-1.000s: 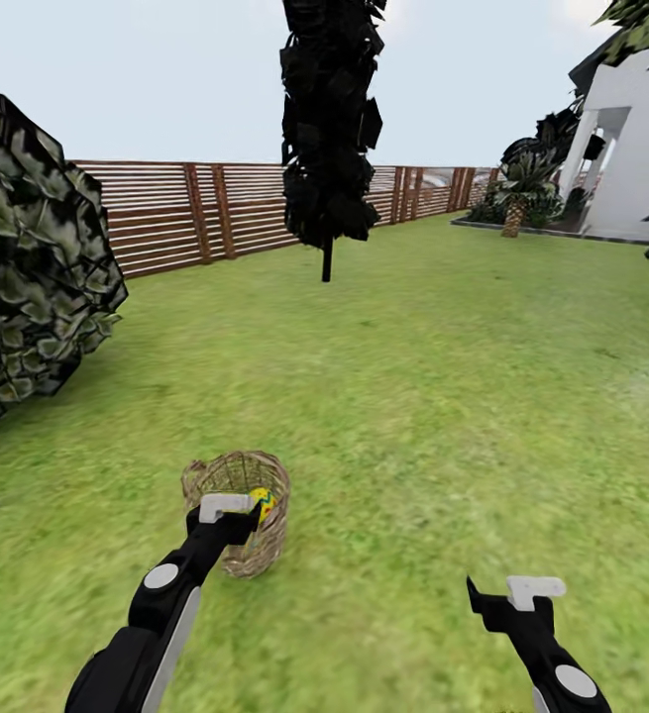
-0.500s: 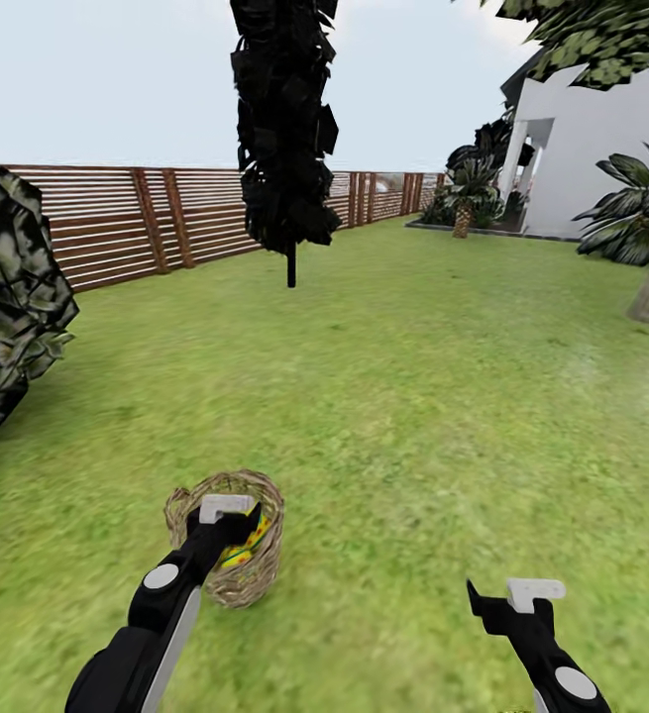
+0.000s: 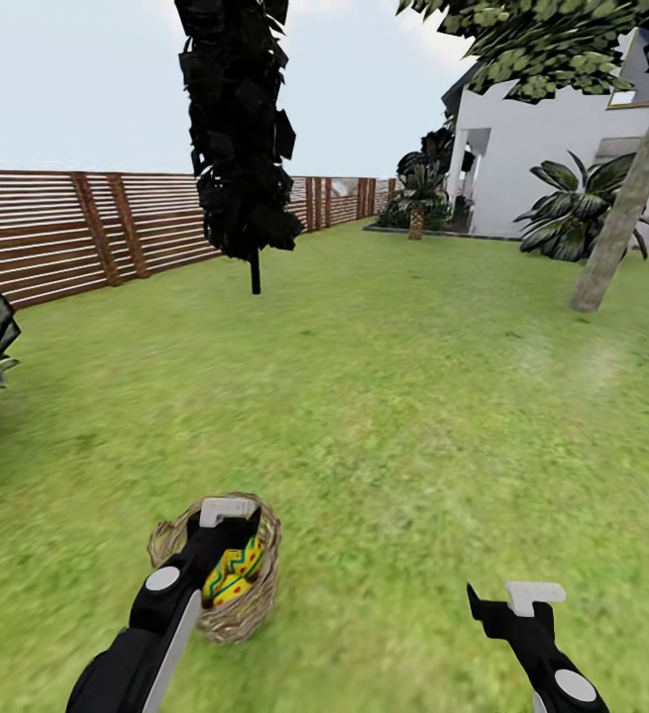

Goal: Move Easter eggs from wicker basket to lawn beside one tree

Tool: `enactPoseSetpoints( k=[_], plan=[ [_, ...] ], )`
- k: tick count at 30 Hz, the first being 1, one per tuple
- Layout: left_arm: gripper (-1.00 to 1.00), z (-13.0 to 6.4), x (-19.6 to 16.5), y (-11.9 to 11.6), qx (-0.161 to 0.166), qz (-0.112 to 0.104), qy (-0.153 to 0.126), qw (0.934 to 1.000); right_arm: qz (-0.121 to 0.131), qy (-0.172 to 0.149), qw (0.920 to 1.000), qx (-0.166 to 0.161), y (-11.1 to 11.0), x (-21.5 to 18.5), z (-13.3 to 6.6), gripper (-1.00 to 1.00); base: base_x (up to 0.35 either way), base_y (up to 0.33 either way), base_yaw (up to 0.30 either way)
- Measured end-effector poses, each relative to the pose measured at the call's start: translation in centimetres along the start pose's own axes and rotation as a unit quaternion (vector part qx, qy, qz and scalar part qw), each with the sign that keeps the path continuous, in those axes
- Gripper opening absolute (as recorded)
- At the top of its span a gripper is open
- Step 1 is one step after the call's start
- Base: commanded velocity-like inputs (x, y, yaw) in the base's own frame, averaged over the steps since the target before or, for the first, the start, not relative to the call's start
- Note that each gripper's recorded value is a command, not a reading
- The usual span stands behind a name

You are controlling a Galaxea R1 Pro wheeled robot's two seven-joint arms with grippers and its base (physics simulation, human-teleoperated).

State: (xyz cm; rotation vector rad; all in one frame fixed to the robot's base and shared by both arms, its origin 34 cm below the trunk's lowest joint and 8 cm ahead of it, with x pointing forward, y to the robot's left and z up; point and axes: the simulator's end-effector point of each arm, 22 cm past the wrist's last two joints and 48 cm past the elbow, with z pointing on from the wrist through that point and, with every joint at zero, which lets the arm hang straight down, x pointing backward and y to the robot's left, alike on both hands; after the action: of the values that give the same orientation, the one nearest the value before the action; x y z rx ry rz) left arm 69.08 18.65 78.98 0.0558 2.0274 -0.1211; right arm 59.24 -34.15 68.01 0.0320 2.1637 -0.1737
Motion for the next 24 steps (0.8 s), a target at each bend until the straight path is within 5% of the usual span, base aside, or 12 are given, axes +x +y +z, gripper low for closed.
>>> enactPoseSetpoints(
  k=[24],
  plan=[
    [1.0, -1.6, -2.6, 2.0, -0.014, 0.016, 0.002, 0.9998, 0.001, -0.012, 0.9999, 0.001, -0.4, -3.5, -1.9, 1.0, 0.114, 0.316, -0.267]
  ],
)
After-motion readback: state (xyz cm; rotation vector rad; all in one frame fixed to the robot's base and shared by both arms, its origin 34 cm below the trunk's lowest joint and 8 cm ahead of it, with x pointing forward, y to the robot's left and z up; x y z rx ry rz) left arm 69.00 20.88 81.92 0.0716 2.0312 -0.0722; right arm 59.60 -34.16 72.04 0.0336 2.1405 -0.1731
